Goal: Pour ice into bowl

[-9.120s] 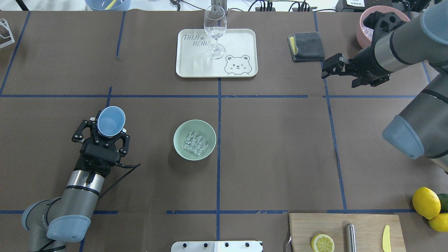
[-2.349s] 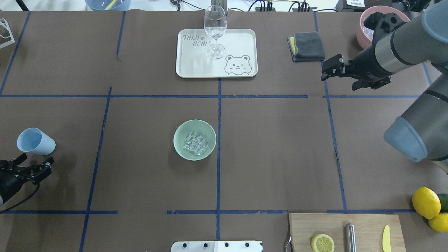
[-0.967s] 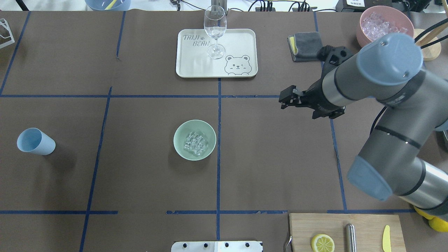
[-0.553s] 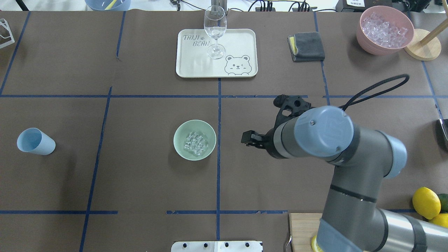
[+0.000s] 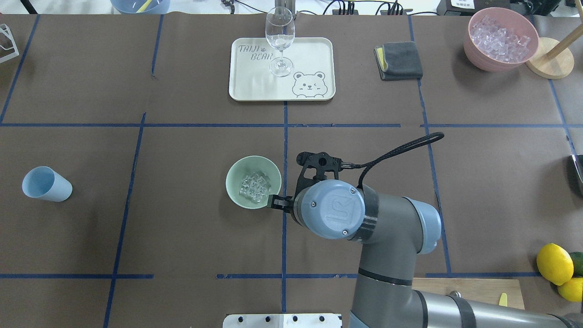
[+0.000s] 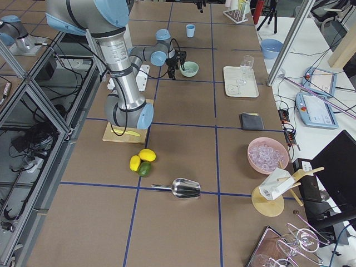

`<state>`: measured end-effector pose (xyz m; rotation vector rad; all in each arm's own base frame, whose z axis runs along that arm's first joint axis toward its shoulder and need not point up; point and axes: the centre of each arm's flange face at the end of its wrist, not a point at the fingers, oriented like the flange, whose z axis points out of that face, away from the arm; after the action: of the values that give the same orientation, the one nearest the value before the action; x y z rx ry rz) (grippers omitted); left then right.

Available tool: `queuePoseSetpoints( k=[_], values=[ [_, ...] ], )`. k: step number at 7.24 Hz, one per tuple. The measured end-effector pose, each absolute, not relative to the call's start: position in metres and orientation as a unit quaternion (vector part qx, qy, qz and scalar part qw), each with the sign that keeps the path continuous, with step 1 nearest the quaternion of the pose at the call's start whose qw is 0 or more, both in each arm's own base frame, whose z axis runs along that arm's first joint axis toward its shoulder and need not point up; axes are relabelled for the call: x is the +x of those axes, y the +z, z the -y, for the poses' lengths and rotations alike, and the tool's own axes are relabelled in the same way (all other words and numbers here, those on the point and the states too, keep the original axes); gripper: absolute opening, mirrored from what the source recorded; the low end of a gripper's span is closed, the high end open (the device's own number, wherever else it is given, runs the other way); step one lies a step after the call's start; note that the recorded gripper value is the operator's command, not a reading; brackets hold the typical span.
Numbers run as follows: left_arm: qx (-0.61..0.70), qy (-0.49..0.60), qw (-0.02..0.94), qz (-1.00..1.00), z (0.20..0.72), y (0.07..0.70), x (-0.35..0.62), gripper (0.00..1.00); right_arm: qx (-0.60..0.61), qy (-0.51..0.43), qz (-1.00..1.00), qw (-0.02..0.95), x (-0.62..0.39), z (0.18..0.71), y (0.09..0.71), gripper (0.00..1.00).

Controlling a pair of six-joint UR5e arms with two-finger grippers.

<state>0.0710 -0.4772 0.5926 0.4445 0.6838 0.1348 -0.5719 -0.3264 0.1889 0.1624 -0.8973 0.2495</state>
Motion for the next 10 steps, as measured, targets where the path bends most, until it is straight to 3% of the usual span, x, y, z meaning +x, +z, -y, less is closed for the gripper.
queuePoseSetpoints(
  k=[5, 6, 10],
  values=[
    [0.213, 0.068, 0.917, -0.329, 0.478, 0.593, 0.067, 1.00, 0.085, 0.006, 0.393, 0.916, -0.606, 0.391, 0.193, 0.95],
    [0.214, 0.068, 0.917, -0.329, 0.478, 0.593, 0.067, 1.00, 0.081, -0.001, 0.389, 0.917, -0.611, 0.393, 0.195, 0.85],
    [0.224, 0.071, 0.914, -0.331, 0.473, 0.597, 0.064, 1.00, 0.074, -0.002, 0.384, 0.921, -0.633, 0.402, 0.185, 0.03]
  ],
)
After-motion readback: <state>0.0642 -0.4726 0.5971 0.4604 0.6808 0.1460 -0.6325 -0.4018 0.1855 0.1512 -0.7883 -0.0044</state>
